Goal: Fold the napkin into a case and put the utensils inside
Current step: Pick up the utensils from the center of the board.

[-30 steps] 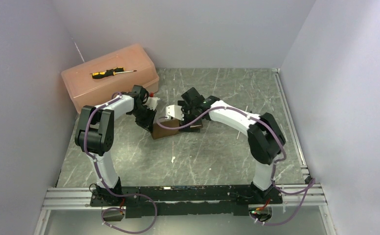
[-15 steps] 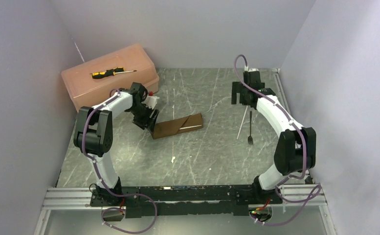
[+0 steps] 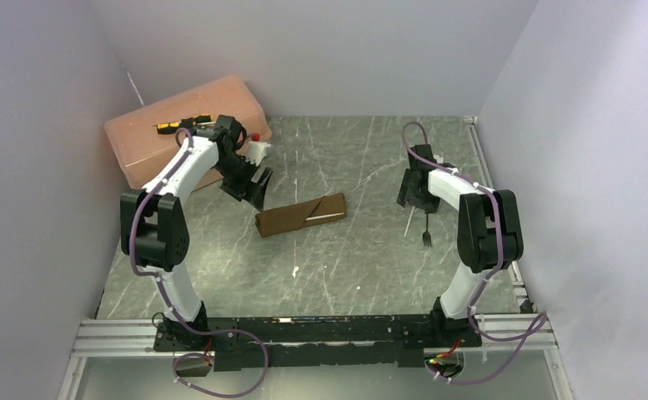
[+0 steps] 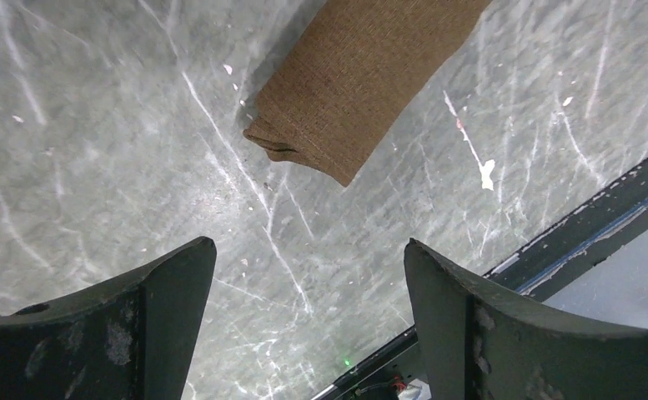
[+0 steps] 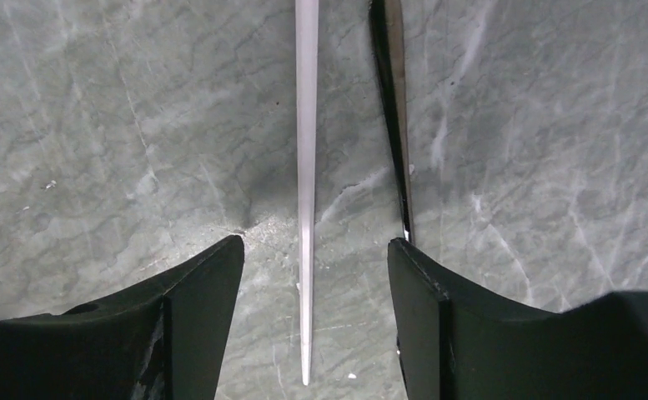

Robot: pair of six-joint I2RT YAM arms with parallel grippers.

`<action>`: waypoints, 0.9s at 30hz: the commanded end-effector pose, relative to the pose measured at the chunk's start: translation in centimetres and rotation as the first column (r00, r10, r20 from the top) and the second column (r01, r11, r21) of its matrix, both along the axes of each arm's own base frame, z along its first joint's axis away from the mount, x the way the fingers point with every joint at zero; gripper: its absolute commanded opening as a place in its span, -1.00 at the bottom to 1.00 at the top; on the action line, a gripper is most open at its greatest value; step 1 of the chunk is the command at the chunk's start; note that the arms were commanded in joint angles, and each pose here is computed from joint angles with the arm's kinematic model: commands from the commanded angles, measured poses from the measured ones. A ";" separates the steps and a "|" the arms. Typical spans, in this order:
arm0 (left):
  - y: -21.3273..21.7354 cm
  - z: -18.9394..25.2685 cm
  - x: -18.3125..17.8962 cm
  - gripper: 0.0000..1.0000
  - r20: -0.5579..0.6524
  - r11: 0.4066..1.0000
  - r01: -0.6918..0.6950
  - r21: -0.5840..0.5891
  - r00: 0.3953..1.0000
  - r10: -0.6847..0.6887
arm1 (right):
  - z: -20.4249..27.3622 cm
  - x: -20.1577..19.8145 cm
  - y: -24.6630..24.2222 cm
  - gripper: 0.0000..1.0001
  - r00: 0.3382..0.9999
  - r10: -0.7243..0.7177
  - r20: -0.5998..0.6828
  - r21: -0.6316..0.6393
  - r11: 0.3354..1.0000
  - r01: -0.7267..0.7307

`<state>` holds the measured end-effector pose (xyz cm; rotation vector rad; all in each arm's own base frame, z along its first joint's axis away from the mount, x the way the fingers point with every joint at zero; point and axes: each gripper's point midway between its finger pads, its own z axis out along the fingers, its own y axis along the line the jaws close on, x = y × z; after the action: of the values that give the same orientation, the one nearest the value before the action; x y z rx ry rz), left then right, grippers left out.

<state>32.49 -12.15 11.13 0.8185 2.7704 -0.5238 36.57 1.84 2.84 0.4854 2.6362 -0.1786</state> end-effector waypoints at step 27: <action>-3.7 10.6 5.5 0.76 0.450 0.924 0.356 -0.137 0.854 -0.263 | 12.0 4.4 14.3 -1.00 0.792 0.493 0.359 0.078 0.830 -0.552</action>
<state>37.26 -15.16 17.42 0.9568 2.5004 -0.6605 39.98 8.97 7.66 0.1530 2.5069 0.0613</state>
